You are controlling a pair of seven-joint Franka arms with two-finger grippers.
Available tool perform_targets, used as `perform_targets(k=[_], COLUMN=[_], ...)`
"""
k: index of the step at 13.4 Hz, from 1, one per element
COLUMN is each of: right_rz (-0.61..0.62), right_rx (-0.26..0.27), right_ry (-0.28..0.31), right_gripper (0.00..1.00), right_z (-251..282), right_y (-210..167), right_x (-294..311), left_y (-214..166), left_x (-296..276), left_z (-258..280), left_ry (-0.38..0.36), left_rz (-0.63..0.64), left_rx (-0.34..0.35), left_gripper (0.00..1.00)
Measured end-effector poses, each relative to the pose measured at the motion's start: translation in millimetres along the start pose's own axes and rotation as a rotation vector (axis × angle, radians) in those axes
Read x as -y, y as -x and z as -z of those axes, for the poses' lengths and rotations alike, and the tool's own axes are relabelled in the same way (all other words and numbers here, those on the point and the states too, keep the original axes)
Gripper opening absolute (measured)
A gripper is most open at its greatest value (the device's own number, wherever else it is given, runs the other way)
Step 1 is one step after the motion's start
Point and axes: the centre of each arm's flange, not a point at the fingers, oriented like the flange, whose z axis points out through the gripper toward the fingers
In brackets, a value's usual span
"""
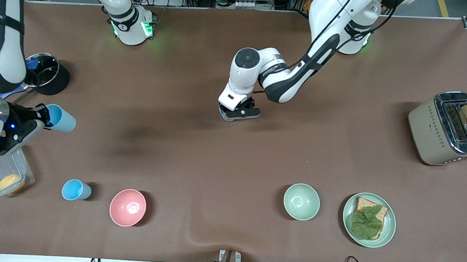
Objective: Stack blue cups with both arms
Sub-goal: 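Lower the cup mid-table with the left gripper while the right gripper lifts its cup, then withdraw the left gripper while the right gripper carries its cup mid-table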
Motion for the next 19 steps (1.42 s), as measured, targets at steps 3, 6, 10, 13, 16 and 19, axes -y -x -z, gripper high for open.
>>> perform_targets(k=[3, 6, 10, 13, 16, 19], right_rz=[0.013, 0.023, 0.034, -0.055, -0.18, -0.33], right_rx=[-0.01, -0.037, -0.09, -0.075, -0.064, -0.067], right_ry=[0.003, -0.009, 0.021, 0.015, 0.007, -0.011], right_gripper=[0.04, 0.04, 0.04, 0.04, 0.04, 0.04], right_z=[10, 13, 21, 17, 9, -22], right_y=[1, -6, -26, -74, -128, -173], right_x=[8, 14, 25, 73, 140, 203], left_y=[-33, -66, -132, -202, -231, -234], left_x=[1, 19, 69, 150, 219, 258], left_z=[79, 197, 257, 294, 332, 365], left_ry=[-0.064, -0.127, -0.148, -0.124, -0.137, -0.125], left_rz=[0.04, 0.107, 0.094, 0.02, -0.066, -0.121], left_rx=[-0.07, -0.164, -0.185, -0.132, -0.096, -0.073], left_gripper=[0.78, 1.0, 1.0, 1.0, 1.0, 1.0])
